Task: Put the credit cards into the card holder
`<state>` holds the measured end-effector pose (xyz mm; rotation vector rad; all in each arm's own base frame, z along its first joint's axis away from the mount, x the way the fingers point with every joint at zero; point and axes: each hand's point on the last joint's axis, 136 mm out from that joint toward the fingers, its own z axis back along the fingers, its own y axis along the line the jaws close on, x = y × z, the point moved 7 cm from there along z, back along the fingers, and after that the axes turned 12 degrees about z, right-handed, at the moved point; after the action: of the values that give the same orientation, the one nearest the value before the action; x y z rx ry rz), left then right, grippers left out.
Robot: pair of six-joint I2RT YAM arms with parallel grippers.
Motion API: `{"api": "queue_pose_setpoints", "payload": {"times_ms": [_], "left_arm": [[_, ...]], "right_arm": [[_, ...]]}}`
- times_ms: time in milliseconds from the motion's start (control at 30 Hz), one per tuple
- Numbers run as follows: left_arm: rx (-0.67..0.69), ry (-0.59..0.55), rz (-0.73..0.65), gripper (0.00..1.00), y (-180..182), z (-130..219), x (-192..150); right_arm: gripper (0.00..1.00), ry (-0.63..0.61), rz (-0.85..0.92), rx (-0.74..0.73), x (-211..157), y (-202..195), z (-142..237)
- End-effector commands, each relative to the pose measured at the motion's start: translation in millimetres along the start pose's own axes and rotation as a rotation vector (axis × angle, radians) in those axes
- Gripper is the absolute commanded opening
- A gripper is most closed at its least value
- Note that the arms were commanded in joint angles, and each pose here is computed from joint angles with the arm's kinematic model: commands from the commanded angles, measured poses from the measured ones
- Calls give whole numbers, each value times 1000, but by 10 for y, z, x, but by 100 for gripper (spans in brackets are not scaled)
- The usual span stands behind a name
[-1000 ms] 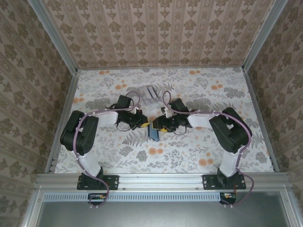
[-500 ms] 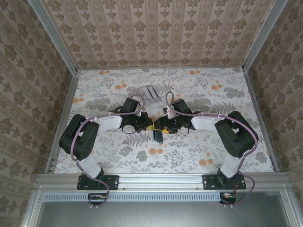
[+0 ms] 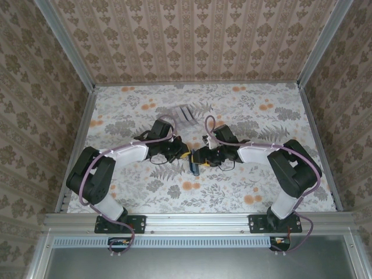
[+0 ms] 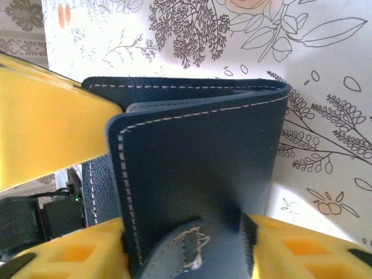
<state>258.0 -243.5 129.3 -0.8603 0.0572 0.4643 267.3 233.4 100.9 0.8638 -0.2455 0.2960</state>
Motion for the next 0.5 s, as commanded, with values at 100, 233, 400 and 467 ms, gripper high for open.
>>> {"api": "queue_pose_setpoints", "payload": {"times_ms": [100,233,400,467], "left_arm": [[10,9,17,0,60,-93,27],[28,16,4,0,129,-157,54],[-12,45,-15,0,188,-239,94],[-21,54,-24,0,214,-268,118]], "right_arm": [[41,6,-33,-45,-145,-110,35],[38,-4,-29,-27,-132,-100,59],[34,-9,-27,-1,-121,-73,68],[35,-17,-22,11,-110,-42,88]]}}
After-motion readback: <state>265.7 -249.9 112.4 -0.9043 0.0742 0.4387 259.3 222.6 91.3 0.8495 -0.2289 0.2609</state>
